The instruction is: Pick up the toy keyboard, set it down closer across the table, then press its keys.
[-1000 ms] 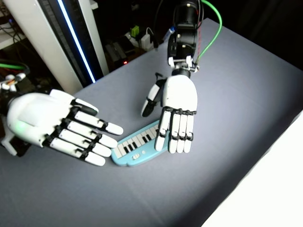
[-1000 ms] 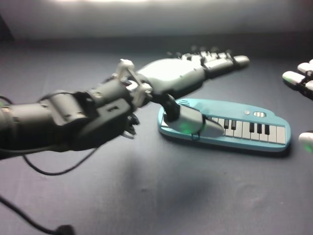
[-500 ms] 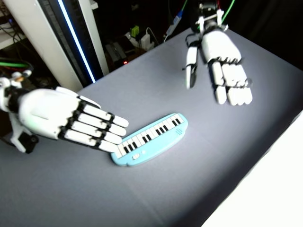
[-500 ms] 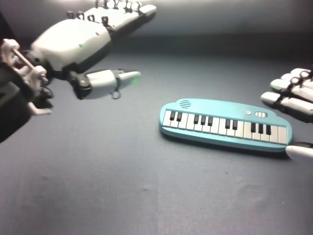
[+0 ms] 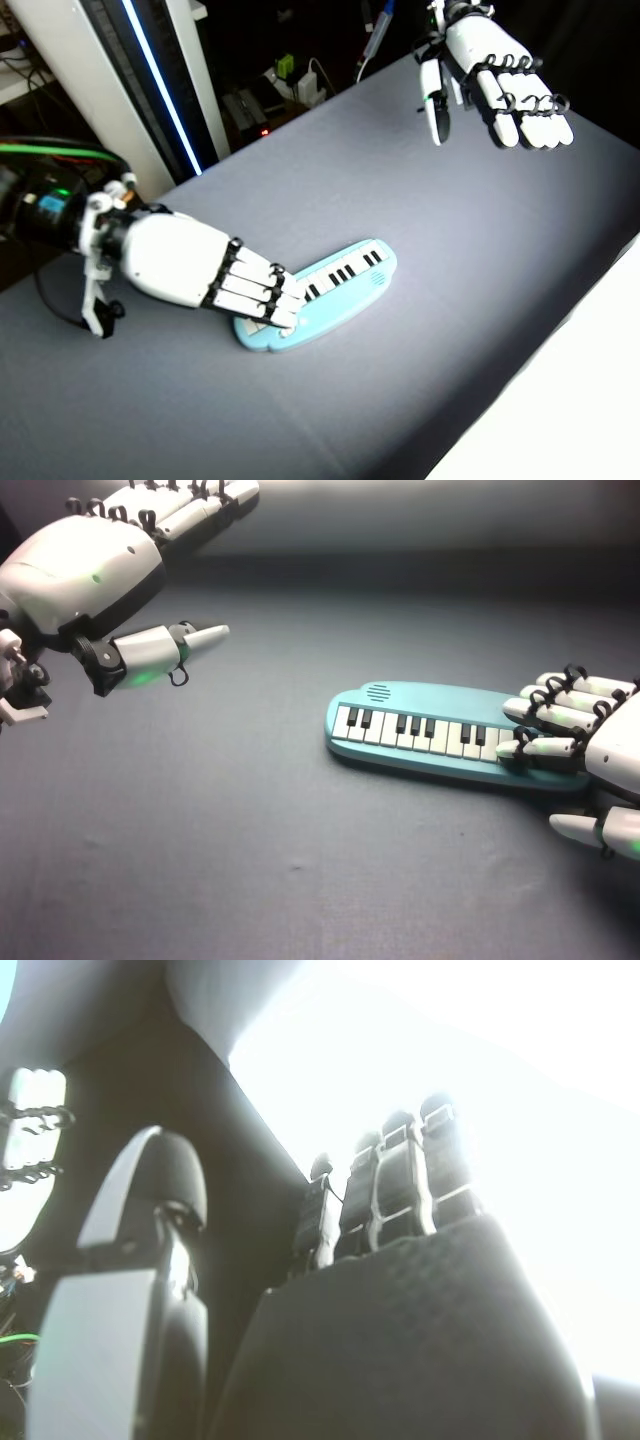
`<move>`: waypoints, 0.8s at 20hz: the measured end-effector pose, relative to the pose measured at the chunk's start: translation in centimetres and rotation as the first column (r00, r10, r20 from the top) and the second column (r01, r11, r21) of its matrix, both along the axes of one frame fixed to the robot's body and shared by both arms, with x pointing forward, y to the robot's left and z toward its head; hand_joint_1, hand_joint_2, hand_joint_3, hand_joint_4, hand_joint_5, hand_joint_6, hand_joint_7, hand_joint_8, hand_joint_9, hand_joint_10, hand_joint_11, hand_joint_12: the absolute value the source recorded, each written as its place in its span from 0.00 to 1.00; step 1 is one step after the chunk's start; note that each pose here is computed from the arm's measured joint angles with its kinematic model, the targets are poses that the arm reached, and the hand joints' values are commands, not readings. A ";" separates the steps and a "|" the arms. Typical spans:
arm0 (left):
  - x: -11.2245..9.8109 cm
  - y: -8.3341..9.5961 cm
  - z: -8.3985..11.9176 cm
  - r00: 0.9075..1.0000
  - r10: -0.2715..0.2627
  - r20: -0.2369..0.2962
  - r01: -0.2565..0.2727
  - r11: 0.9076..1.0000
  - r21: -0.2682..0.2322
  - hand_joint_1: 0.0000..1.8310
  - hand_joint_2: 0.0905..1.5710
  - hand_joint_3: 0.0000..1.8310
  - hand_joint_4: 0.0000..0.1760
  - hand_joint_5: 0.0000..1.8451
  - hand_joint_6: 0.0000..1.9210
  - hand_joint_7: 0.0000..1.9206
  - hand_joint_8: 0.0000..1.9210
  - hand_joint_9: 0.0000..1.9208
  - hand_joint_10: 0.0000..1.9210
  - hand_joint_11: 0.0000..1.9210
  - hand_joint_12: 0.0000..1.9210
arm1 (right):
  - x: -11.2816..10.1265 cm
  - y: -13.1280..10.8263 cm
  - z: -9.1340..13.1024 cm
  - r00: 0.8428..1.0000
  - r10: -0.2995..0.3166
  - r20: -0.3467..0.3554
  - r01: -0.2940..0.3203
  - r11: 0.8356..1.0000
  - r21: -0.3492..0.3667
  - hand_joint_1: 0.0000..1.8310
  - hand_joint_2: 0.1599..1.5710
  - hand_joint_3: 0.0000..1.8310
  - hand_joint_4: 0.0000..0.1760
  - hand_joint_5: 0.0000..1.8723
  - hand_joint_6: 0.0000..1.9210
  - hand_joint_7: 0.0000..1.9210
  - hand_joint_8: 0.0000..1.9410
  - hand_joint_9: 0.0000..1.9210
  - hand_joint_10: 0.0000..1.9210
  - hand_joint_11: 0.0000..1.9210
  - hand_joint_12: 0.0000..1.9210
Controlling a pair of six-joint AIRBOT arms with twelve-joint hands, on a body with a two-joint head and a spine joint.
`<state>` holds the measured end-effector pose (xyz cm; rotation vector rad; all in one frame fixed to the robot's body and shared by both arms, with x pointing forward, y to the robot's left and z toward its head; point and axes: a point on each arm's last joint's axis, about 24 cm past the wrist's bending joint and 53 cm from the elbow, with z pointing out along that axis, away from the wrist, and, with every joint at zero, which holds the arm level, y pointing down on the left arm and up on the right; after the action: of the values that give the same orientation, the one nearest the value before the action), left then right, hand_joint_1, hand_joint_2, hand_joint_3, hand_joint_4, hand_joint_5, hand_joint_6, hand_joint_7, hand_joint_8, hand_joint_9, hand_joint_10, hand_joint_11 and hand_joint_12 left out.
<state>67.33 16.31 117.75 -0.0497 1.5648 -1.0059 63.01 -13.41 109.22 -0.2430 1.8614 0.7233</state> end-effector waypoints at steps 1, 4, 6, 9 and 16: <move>0.0 0.0 0.1 1.000 0.000 0.005 0.000 1.000 -0.004 0.39 0.83 0.00 0.35 0.01 0.00 0.00 0.00 0.00 0.00 0.00 0.00 | 0.2 0.0 -0.2 1.000 -0.001 -0.004 0.001 1.000 -0.004 0.15 0.86 0.00 0.01 0.20 0.01 0.00 0.00 0.00 0.00 0.00 0.00; -0.2 -0.2 0.2 1.000 -0.004 0.002 0.004 1.000 -0.010 0.37 0.84 0.00 0.40 0.00 0.00 0.00 0.00 0.00 0.00 0.00 0.00 | 0.5 0.1 -0.5 1.000 0.001 -0.003 -0.001 1.000 -0.007 0.15 0.86 0.00 0.00 0.20 0.00 0.00 0.00 0.00 0.00 0.00 0.00; -0.2 -0.2 0.2 1.000 -0.004 0.004 0.004 1.000 -0.011 0.36 0.84 0.00 0.45 0.00 0.00 0.00 0.00 0.00 0.00 0.00 0.00 | 0.4 0.2 -0.5 1.000 0.000 -0.005 0.000 1.000 -0.004 0.17 0.85 0.00 0.00 0.20 0.00 0.00 0.00 0.00 0.00 0.00 0.00; -0.4 0.1 -0.2 1.000 0.000 -0.004 0.000 1.000 -0.007 0.36 0.84 0.00 0.45 0.00 0.00 0.00 0.00 0.00 0.00 0.00 0.00 | -0.1 0.4 0.0 1.000 0.005 -0.004 -0.005 1.000 0.007 0.15 0.89 0.00 0.07 0.16 0.00 0.00 0.00 0.00 0.00 0.00 0.00; -0.3 0.9 0.2 1.000 0.020 0.004 -0.020 0.999 -0.024 0.40 0.83 0.00 0.47 0.01 0.00 0.00 0.00 0.00 0.00 0.00 0.00 | -0.2 -0.9 4.8 0.994 -0.036 0.106 0.027 0.996 0.087 0.21 0.89 0.00 0.00 0.18 0.01 0.00 0.00 0.00 0.00 0.00 0.00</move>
<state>67.05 17.18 117.94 -0.0799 1.5451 -1.0085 62.82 -14.33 114.02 -0.1934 1.7241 0.7522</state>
